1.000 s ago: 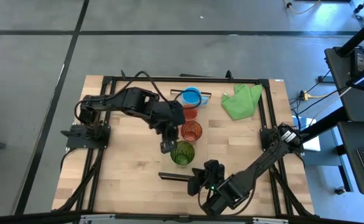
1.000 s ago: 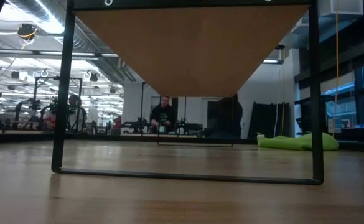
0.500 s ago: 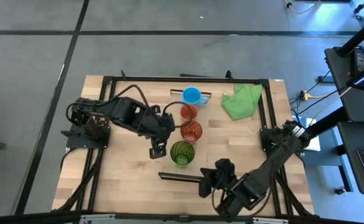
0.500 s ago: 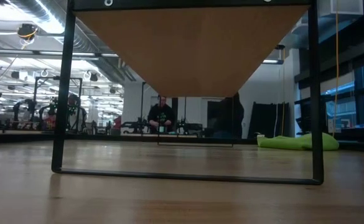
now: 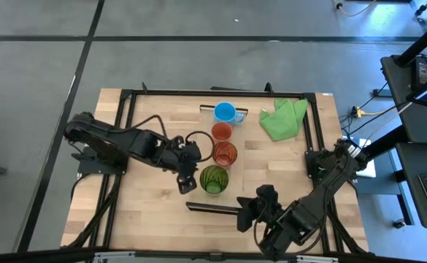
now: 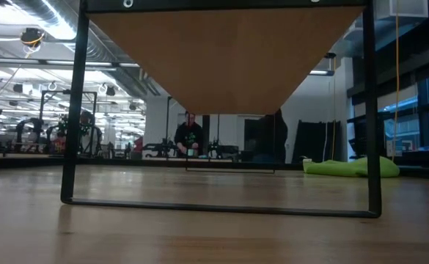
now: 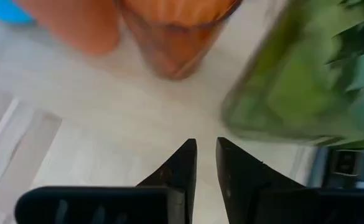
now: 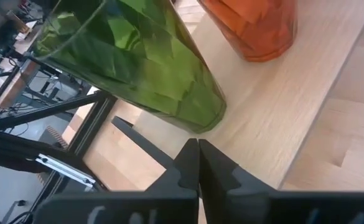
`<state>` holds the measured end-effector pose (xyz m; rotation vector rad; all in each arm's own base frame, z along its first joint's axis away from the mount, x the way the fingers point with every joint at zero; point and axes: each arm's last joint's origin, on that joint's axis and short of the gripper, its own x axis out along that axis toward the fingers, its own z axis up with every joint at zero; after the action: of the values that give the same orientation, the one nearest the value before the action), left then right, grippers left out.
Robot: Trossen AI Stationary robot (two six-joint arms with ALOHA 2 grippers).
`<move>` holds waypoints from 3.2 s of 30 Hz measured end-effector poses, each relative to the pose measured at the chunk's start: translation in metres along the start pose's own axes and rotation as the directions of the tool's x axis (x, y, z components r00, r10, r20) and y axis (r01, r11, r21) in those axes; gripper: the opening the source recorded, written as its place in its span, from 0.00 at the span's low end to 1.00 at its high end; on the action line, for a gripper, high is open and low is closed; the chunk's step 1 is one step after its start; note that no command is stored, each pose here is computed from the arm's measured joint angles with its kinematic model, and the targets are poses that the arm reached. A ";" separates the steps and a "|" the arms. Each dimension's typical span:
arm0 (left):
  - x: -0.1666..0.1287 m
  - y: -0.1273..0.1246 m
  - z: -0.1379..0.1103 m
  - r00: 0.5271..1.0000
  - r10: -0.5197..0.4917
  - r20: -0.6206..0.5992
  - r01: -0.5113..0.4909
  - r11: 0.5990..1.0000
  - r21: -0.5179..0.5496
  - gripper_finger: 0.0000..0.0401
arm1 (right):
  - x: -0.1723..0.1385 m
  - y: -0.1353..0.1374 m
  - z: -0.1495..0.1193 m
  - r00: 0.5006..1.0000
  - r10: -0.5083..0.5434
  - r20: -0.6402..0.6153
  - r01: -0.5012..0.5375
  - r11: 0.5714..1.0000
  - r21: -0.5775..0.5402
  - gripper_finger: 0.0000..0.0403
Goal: Stack small to large cups/mugs on shelf
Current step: Adjust the cups on the shelf
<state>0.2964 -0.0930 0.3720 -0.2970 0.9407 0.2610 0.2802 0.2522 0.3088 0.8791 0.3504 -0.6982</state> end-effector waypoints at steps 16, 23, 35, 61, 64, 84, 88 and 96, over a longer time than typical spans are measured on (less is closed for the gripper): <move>0.041 -0.003 -0.017 0.998 -0.049 0.032 0.047 0.998 0.038 0.14 | 0.011 0.005 0.013 1.000 -0.006 0.013 0.006 0.999 0.043 0.00; 0.054 -0.002 -0.021 0.996 -0.086 0.027 0.085 0.996 0.039 0.14 | 0.015 0.005 0.015 1.000 -0.022 -0.006 0.022 0.999 0.037 0.01; 0.058 -0.001 -0.012 0.987 -0.137 0.079 0.133 0.990 0.052 0.14 | 0.015 0.005 0.014 0.999 -0.033 -0.041 0.034 0.998 0.044 0.01; 0.040 0.021 -0.015 0.998 -0.040 0.047 0.037 0.998 0.058 0.14 | 0.015 -0.002 0.030 0.996 -0.091 -0.024 0.091 0.995 -0.034 0.01; 0.040 0.029 -0.010 0.998 -0.014 0.062 0.011 0.998 0.058 0.14 | 0.009 -0.013 0.033 0.987 -0.156 0.027 0.156 0.987 -0.026 0.01; 0.037 0.057 0.005 0.989 -0.147 0.008 0.144 0.981 0.132 0.14 | -0.010 -0.044 0.106 0.980 -0.167 0.109 0.159 0.984 0.078 0.00; 0.013 0.065 -0.001 0.985 -0.166 0.052 0.156 0.976 0.151 0.14 | -0.010 -0.073 0.094 0.998 0.020 0.060 -0.028 0.990 0.136 0.00; -0.004 0.101 -0.037 0.914 -0.325 0.245 0.313 0.946 0.085 0.14 | 0.015 -0.142 0.073 0.951 0.287 0.113 -0.308 0.905 0.293 0.00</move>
<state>0.2315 -0.0133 0.3406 -0.3624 0.6287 -0.0239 0.1934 0.1254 0.2620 1.1736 0.0407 -0.5015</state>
